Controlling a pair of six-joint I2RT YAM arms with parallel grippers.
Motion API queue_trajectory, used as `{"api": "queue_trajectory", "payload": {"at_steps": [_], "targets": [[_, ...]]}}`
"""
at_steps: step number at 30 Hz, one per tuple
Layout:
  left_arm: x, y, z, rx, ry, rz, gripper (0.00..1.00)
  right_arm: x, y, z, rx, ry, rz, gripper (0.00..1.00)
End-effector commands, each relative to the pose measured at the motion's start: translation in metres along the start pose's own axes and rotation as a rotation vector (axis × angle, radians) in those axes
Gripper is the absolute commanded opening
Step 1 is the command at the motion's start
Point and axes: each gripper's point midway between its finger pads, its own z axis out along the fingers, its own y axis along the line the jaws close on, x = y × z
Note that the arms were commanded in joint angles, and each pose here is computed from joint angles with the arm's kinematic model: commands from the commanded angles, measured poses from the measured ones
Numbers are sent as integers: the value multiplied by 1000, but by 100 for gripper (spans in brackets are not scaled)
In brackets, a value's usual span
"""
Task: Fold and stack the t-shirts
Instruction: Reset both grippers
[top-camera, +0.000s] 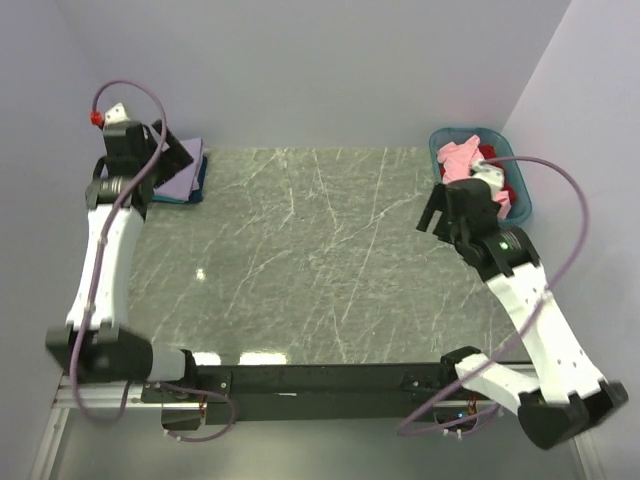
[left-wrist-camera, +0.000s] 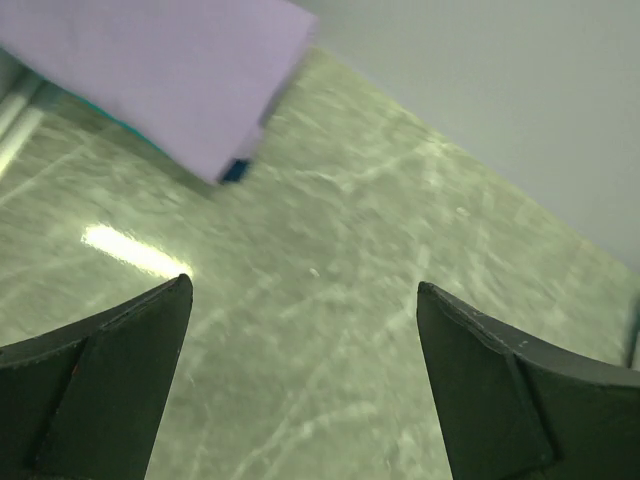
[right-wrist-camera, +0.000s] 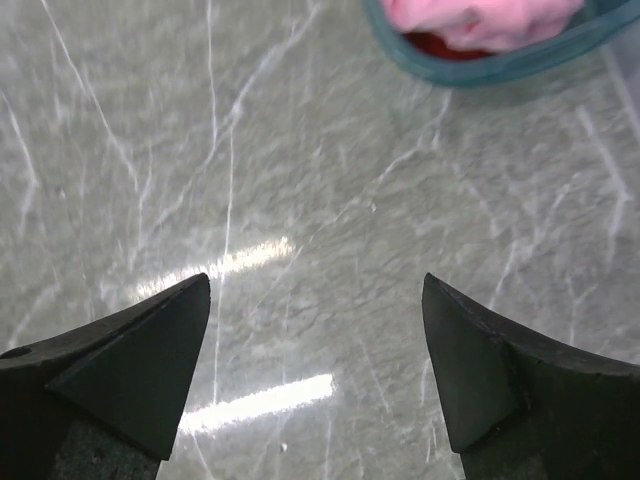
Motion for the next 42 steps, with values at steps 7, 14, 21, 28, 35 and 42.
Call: {"api": "queue_trajectory", "payload": {"at_steps": [7,14,21,28,35,42], "targets": [[2,37,-180,78,-262,-83,99,-22,-60,-73,16,-304,155,94],[29,100,-217,-92,-370,-197,99,-22,-64,-101,-151,-506,187,94],[35,104,-220,-20,-464,-215,99,-18,-63,-94,-157,-525,179,95],[46,106,-203,-12,-475,-226,99,-18,-63,-88,-148,-535,176,95],[51,117,-197,-21,-536,-282,99,-15,-64,-86,-146,-549,150,95],[57,125,-198,-12,-572,-310,99,-11,-63,-80,-149,-545,139,95]]}}
